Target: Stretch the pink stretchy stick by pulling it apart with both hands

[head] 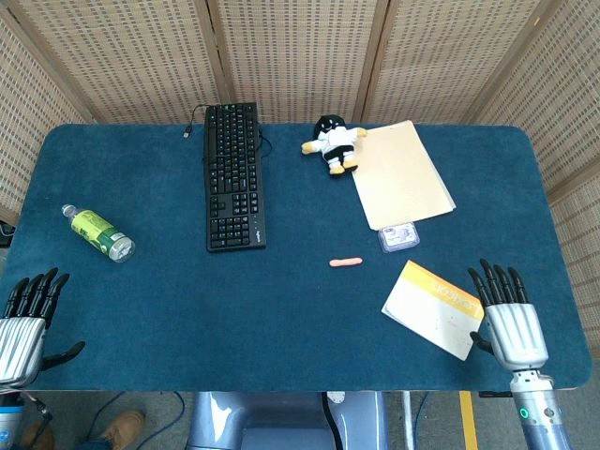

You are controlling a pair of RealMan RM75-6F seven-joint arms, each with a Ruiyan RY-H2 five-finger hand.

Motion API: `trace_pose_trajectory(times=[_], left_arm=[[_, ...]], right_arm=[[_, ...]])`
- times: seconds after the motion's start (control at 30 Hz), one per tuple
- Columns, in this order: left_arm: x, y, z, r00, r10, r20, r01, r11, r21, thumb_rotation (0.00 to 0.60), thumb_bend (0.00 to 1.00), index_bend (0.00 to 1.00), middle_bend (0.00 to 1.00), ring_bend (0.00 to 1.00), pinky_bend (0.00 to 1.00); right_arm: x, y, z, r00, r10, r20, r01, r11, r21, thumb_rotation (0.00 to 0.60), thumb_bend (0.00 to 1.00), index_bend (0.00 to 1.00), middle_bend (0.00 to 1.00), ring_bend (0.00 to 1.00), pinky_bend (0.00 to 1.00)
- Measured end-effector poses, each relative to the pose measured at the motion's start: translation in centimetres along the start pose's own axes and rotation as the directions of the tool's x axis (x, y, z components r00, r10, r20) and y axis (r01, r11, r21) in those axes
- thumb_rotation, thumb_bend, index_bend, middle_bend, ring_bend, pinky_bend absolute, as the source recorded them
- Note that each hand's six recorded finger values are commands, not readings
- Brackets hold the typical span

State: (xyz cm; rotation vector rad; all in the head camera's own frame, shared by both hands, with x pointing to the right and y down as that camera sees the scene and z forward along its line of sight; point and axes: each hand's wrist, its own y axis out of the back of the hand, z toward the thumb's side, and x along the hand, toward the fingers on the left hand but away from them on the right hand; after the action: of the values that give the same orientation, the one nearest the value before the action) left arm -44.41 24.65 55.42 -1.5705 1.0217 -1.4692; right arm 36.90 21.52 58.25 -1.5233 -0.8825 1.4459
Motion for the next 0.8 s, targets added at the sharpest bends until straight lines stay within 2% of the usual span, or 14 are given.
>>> trace_pose_trajectory(times=[0.2,0.3,0.4,0.57,0.8], left_arm=[[0.6,-0.5,0.0,1.0,0.001,-0.016,-0.001,1.0,0.025,0.6,0.0,0.0,0.0,0.0,0.0],[1.1,-0.9,-0.2,1.0,-0.004,-0.03,0.005,1.0,0.031,0.6,0.0,0.0,0.0,0.0,0.0],[1.5,-1.4,-0.5,0.999,-0.014,-0.048,0.016,0.999,0.036,0.6,0.0,0.0,0.0,0.0,0.0],[2.0,-1.8,-0.8,0.997,-0.026,-0.067,0.028,0.999,0.041,0.6,0.0,0.0,0.0,0.0,0.0],[2.3,-2.1,-1.0,0.996,-0.036,-0.081,0.04,0.998,0.045,0.6,0.0,0.0,0.0,0.0,0.0]], right_arm=[[-5.2,-0.2,3.0,0.99,0.072,-0.121,-0.075,0.997,-0.025,0.6,0.02,0.19,0.0,0.0,0.0],[-8.3,-0.5,5.0,0.977,0.119,-0.177,-0.127,0.991,-0.039,0.6,0.19,0.28,0.0,0.0,0.0],[-11.6,-1.0,7.5,0.964,0.149,-0.219,-0.166,0.984,-0.063,0.6,0.33,0.33,0.0,0.0,0.0],[-15.5,-3.0,10.7,0.951,0.198,-0.24,-0.228,0.968,-0.108,0.6,0.43,0.35,0.0,0.0,0.0],[-17.4,-5.6,13.4,0.939,0.241,-0.247,-0.272,0.957,-0.1,0.6,0.5,0.4,0.0,0.0,0.0]])
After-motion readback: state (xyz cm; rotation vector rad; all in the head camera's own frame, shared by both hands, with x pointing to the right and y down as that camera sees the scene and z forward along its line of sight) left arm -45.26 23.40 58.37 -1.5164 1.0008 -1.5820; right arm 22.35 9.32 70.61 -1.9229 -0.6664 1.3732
